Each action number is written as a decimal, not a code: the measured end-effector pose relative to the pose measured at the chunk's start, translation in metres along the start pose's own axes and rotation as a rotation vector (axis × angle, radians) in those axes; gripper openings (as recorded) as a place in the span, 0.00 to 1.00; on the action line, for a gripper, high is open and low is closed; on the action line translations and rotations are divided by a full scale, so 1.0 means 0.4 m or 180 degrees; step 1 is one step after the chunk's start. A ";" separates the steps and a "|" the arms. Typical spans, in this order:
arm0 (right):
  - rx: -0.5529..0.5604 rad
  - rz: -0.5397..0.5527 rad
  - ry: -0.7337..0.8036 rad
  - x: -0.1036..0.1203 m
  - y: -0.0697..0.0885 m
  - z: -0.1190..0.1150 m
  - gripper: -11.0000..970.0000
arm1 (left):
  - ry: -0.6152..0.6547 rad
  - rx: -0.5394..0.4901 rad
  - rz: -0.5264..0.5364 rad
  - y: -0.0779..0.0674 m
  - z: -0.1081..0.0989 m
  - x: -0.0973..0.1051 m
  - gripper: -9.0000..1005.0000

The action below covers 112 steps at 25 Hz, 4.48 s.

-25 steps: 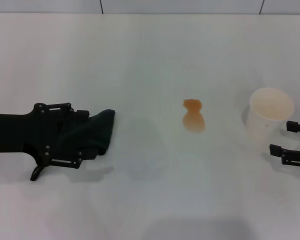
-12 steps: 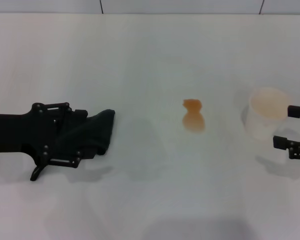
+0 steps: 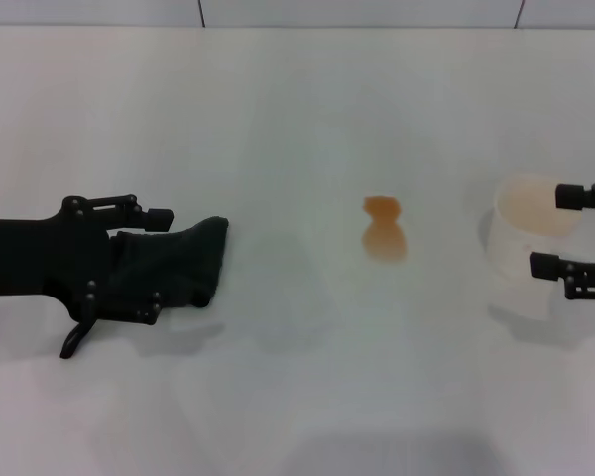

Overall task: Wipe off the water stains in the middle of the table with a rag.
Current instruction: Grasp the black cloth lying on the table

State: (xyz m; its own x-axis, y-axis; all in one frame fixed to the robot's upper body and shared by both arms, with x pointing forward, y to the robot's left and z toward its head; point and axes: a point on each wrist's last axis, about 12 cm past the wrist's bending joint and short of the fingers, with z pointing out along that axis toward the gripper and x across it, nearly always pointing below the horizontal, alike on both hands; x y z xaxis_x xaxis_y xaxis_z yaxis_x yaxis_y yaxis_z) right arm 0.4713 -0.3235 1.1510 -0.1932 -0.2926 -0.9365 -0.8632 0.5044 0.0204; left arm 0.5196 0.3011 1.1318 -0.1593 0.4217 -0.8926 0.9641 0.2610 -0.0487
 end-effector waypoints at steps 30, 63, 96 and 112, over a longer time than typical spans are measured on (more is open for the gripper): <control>-0.0266 -0.0323 0.0837 -0.150 -0.023 0.145 0.87 | -0.0011 -0.0070 0.0064 0.021 0.004 -0.017 0.87; -0.0322 -0.0234 0.0738 -0.154 0.001 0.182 0.87 | 0.0715 -0.0489 -0.0282 0.103 0.008 0.046 0.87; -0.0398 -0.0235 0.0725 -0.158 0.011 0.186 0.87 | 0.0815 -0.0621 -0.0509 0.086 0.088 0.135 0.87; -0.0378 -0.0253 0.0713 -0.167 0.011 0.182 0.87 | 0.0956 -0.0810 -0.0537 0.112 0.129 0.123 0.38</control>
State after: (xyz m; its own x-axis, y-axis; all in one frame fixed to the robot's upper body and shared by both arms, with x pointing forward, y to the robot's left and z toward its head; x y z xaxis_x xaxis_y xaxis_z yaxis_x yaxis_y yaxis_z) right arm 0.5145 -0.2426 1.1880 -0.2096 -0.5066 -0.8363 -0.9259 0.3777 0.0033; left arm 0.5660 0.2888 1.0627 -0.4014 0.5790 -0.7097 0.8420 0.5381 -0.0372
